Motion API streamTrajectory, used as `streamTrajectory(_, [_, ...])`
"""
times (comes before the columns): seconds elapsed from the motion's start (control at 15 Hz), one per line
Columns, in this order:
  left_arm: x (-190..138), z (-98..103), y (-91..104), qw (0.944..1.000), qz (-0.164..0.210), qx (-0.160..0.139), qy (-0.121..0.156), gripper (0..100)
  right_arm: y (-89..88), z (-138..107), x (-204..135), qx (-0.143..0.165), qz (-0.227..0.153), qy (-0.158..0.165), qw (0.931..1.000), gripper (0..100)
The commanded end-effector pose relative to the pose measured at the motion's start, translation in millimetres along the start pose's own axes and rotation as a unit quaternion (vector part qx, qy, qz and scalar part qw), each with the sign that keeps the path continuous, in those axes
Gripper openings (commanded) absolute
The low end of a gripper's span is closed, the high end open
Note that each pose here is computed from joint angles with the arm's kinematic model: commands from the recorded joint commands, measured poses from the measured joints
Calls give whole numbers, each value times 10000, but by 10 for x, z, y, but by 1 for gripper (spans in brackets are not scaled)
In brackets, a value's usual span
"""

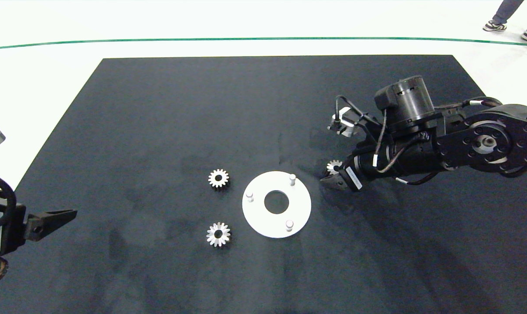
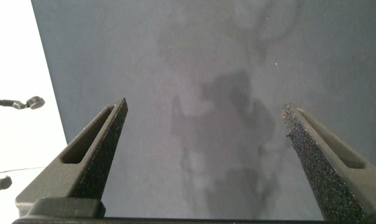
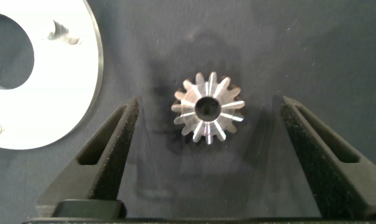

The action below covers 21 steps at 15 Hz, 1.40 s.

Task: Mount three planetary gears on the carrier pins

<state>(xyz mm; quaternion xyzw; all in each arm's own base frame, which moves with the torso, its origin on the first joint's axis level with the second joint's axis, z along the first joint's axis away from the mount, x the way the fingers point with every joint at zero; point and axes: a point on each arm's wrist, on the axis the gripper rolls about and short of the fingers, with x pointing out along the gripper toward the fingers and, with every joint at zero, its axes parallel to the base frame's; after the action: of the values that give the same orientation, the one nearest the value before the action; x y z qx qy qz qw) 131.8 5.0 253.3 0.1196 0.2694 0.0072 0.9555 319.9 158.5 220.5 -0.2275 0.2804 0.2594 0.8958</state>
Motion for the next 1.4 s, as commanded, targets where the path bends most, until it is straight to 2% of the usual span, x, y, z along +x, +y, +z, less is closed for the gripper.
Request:
streamTrajectory(0.07, [-8, -7, 1, 10000, 16, 4, 5, 100, 3, -16, -6, -11, 16, 66, 10000, 84])
streamTrajectory(0.6, [-24, -19, -1, 10000, 12, 3, -12, 100, -26, 17, -25, 4, -26, -1, 10000, 69])
streamTrajectory(1.4, [-69, -20, 1, 10000, 33, -1, -93, 100, -9, -11, 72, 6, 22, 96, 10000, 45])
